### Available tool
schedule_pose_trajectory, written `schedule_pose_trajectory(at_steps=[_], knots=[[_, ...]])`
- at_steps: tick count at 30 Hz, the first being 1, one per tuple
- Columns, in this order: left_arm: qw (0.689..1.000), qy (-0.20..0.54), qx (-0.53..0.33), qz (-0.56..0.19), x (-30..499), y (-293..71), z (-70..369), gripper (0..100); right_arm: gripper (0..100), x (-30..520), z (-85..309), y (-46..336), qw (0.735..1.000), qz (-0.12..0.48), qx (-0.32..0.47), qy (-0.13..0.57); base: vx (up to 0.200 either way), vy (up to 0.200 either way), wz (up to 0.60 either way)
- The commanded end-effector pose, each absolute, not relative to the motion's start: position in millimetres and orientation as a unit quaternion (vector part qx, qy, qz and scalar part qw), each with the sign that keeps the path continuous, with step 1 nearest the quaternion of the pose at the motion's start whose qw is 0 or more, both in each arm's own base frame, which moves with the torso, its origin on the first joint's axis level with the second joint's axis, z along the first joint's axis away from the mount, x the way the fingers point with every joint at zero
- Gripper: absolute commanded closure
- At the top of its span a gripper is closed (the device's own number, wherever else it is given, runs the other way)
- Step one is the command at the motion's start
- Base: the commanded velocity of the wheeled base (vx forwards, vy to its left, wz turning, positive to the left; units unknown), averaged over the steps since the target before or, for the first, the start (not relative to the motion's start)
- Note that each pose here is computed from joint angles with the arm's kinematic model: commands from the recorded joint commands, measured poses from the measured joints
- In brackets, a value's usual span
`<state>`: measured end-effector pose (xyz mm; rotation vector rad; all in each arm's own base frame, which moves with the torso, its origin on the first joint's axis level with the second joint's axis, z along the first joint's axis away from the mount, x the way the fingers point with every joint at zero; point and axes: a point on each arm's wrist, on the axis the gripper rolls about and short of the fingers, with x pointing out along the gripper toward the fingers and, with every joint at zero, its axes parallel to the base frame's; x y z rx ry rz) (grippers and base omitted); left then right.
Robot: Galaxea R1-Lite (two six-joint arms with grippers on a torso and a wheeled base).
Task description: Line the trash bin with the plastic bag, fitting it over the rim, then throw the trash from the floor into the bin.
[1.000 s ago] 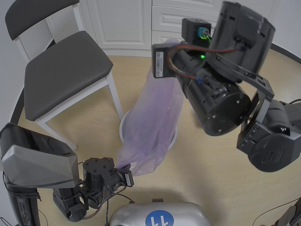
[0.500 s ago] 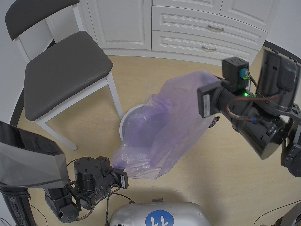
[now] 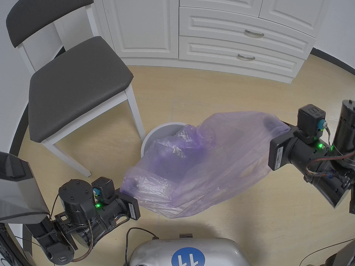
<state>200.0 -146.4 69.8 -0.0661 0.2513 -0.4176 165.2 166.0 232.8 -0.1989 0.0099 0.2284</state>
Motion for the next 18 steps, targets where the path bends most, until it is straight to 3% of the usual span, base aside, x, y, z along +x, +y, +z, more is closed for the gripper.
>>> schedule_pose_trajectory(at_steps=[1, 18], knots=[[0.972, 0.092, -0.032, -0.212, 193.5, -142.2, 86.3, 100, 100, 154.9, 228.1, 153.4, 0.990, 0.118, -0.082, -0.005, 0.000, 0.000, 0.00], [0.975, 0.000, 0.006, -0.221, 205.7, -145.5, 120.2, 100, 100, 152.3, 203.2, 146.6, 0.987, 0.136, -0.087, 0.006, 0.000, 0.000, 0.00]])
